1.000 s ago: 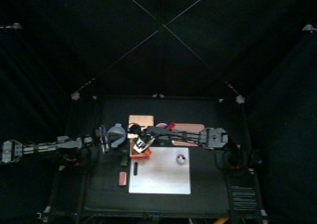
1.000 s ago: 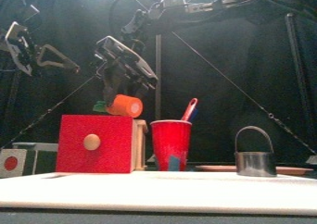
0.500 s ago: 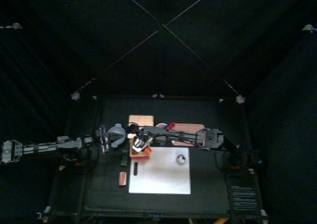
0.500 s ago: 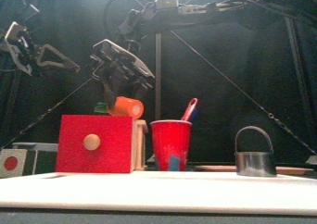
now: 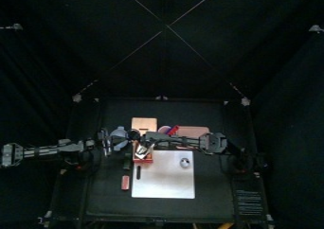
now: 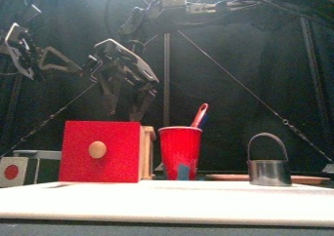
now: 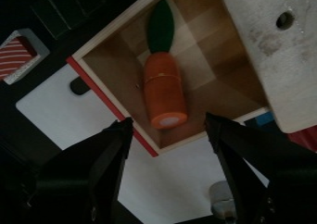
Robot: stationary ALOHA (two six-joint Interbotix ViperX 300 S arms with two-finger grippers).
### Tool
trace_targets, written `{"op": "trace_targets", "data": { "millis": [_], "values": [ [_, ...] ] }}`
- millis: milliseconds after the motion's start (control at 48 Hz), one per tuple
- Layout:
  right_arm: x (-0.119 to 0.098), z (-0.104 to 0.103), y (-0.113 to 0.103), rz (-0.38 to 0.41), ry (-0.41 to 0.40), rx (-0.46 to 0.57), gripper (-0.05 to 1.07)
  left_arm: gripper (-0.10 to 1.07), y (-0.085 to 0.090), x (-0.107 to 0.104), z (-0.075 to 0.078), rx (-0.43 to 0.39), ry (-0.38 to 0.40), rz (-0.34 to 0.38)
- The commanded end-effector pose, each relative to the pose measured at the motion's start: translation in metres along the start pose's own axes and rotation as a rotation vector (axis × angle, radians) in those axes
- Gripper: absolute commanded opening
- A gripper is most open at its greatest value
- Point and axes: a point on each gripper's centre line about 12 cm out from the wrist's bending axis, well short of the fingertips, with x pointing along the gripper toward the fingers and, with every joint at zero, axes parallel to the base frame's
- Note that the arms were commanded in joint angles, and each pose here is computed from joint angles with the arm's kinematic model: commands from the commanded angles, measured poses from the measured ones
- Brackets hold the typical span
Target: Put carrot into open drawer
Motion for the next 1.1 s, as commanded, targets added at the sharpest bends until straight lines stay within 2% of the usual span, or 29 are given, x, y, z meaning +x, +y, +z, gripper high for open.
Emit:
{"op": "trace_targets", "data": {
  "millis": [0, 104, 188, 292, 417, 500, 562, 688, 792, 938, 1083],
  "values": [
    [-0.057, -0.001, 0.006, 0.009, -0.12, -0.022, 0.94, -0.01, 0.001, 0.002, 0.005, 0.003, -0.011, 0.003],
    [-0.075, -0.009, 0.005, -0.03, -0.144, -0.038, 0.93, -0.01, 0.001, 0.002, 0.004, 0.003, -0.009, 0.004],
    [-0.08, -0.018, 0.001, -0.052, -0.136, -0.042, 0.93, -0.01, 0.001, 0.002, 0.004, 0.001, -0.011, 0.003],
    [-0.087, -0.034, -0.011, -0.091, -0.123, -0.047, 0.92, -0.01, 0.001, 0.002, 0.004, 0.003, -0.009, 0.004],
    [-0.097, -0.061, -0.032, -0.137, -0.111, -0.042, 0.84, -0.01, 0.001, 0.002, 0.005, -0.003, -0.011, 0.005],
    [-0.095, -0.082, -0.042, -0.105, -0.116, -0.034, 0.77, -0.01, 0.001, 0.002, 0.005, -0.012, -0.009, 0.007],
    [-0.089, -0.098, -0.049, -0.046, -0.138, -0.028, 0.72, -0.01, 0.001, 0.003, 0.008, -0.018, -0.018, 0.008],
    [-0.073, -0.121, -0.06, 0.063, -0.247, -0.039, 0.7, -0.01, 0.001, 0.004, 0.017, -0.017, -0.041, 0.006],
    [-0.062, -0.141, -0.07, 0.111, -0.37, -0.121, 0.7, -0.01, 0.001, 0.005, 0.022, -0.02, -0.052, 0.005],
    [-0.056, -0.16, -0.078, 0.188, -0.547, -0.169, 0.69, -0.01, 0.0, 0.005, 0.022, -0.022, -0.052, 0.002],
    [-0.051, -0.171, -0.083, 0.223, -0.684, -0.203, 0.69, -0.01, 0.0, 0.005, 0.019, -0.02, -0.032, 0.002]
  ]
}}
